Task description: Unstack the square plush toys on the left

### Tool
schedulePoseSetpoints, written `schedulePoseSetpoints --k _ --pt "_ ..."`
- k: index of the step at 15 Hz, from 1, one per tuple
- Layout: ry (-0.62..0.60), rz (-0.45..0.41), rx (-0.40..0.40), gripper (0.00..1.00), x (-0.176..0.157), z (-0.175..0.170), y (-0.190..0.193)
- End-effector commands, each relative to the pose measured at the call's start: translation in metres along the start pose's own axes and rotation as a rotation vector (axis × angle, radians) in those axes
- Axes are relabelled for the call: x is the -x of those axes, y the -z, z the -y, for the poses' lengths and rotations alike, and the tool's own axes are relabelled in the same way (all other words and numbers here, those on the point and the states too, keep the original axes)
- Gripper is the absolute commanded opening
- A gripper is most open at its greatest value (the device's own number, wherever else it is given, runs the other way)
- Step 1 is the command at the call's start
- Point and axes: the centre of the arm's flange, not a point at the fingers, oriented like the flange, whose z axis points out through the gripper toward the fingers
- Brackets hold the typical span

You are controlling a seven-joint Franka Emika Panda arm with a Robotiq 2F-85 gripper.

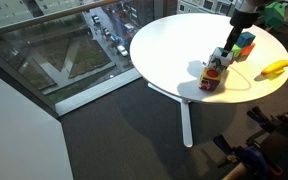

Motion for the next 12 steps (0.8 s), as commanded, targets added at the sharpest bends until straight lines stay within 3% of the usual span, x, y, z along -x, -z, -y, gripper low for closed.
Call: schedulePoseSetpoints --k 1,8,9,10,12 --pt "0.012 -0.024 -0.007 1.00 0.002 -0.004 -0.007" --pt "0.011 -0.002 -0.001 1.00 0.004 -0.001 -0.020" --pt "0.006 0.003 -0.005 0.75 0.004 0.000 -0.021" --pt "0.000 0.004 -0.005 0.73 0.004 0.000 -0.022" --pt "-0.011 0.014 -0.004 0.57 0.004 0.001 -0.021"
